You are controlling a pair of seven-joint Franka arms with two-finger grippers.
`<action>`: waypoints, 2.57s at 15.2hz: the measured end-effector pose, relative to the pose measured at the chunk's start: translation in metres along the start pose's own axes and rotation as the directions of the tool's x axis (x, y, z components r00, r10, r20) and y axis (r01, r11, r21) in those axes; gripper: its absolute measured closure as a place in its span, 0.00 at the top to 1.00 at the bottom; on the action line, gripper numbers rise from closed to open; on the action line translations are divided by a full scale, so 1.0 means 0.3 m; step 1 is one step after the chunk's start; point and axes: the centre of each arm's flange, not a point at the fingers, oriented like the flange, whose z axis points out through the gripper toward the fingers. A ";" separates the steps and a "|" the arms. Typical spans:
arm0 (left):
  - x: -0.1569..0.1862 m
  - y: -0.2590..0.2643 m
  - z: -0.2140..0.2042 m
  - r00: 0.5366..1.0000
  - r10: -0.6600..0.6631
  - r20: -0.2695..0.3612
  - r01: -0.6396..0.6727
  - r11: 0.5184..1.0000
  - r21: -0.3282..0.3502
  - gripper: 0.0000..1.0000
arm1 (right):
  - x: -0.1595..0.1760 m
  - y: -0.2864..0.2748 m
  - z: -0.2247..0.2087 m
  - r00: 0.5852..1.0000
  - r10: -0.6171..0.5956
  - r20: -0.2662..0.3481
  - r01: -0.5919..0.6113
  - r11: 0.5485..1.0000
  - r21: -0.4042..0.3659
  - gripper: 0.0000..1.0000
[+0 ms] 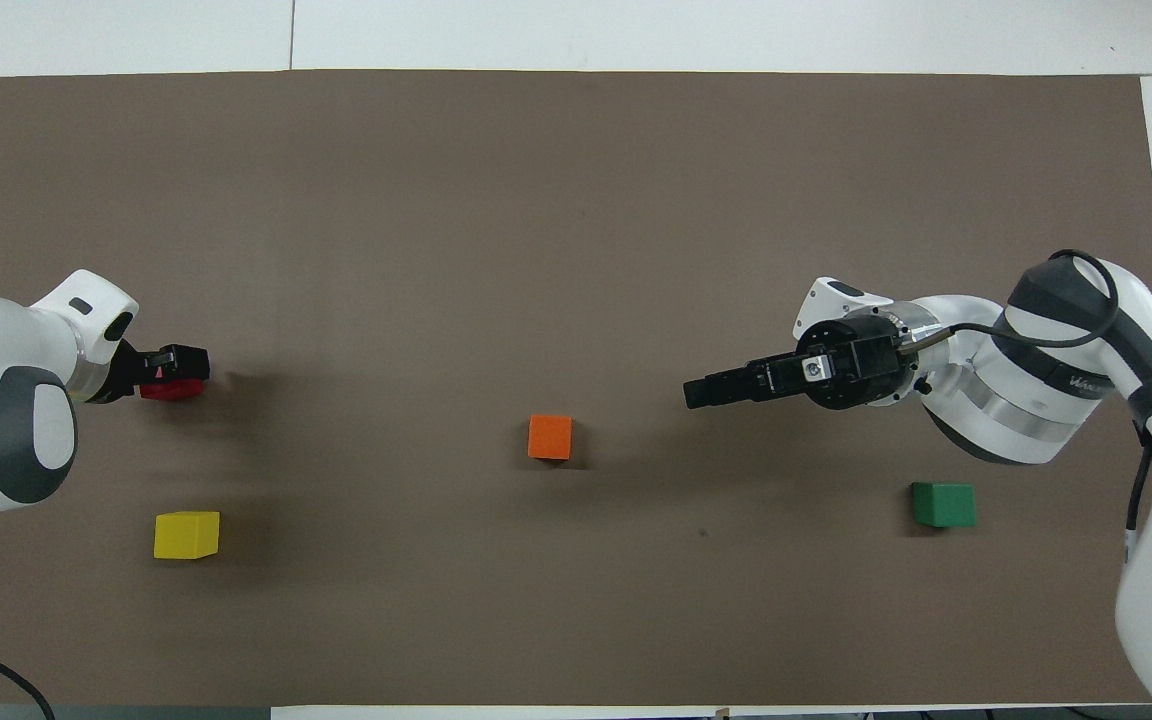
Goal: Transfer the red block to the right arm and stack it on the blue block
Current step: 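Grasp the red cube with the left gripper while the right gripper advances, then carry the red cube toward the right gripper with the left gripper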
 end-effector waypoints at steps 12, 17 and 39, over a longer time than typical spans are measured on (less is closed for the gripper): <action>0.056 0.078 -0.119 0.989 -0.136 0.062 0.139 0.989 -0.051 0.54 | 0.102 0.296 0.104 0.998 -0.064 -0.024 0.066 0.994 0.092 1.00; 0.008 0.386 -0.445 0.883 -0.396 0.253 0.441 0.884 -0.157 0.54 | 0.130 0.324 0.083 0.997 -0.071 -0.029 0.073 0.993 0.090 1.00; -0.368 1.070 -0.778 0.055 -0.657 0.752 0.998 0.014 -0.061 0.54 | 0.100 0.470 0.204 0.997 0.026 -0.069 -0.019 0.996 0.091 1.00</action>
